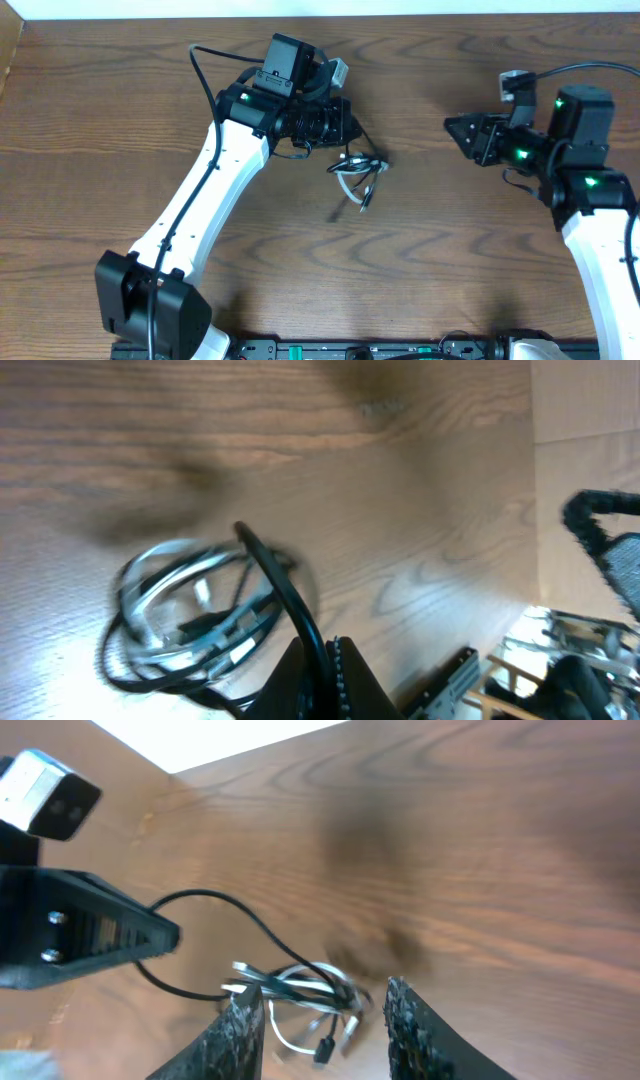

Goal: Untangle cables

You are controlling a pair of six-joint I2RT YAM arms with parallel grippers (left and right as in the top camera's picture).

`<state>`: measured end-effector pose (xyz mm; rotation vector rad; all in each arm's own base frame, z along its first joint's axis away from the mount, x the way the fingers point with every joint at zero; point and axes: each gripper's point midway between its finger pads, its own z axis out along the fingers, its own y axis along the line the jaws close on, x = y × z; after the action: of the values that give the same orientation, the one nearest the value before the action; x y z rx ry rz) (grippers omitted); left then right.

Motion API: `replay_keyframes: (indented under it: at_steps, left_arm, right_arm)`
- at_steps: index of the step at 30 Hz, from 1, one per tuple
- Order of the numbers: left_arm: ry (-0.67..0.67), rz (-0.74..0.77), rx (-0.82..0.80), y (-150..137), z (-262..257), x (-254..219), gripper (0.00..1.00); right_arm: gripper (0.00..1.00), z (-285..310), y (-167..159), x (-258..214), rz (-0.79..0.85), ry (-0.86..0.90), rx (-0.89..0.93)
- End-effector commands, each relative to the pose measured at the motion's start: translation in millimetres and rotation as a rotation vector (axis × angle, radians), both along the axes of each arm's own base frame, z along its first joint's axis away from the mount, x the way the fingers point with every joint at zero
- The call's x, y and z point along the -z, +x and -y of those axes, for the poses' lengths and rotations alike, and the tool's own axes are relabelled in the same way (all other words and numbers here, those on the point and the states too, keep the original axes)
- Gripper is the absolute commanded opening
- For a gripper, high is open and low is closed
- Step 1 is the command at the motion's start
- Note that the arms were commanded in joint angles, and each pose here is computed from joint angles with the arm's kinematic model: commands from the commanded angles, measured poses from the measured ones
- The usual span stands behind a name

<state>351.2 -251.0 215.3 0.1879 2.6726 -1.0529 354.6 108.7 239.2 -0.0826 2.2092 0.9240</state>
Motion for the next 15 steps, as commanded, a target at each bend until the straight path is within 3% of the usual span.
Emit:
replay_keyframes:
  at_steps: [1, 15]
  left_arm:
    - [-0.041, 0.000, 0.021, 1.9, 1.5, -5.4, 0.07]
    - [-0.118, 0.046, -0.084, 26.5, -4.6, -28.5, 0.07]
  right_arm:
    - [0.33, -25.2, -2.0, 1.4, -0.083, 0.104, -0.059]
    - [0.32, -67.0, -3.3, 55.1, -0.241, 0.084, -0.157]
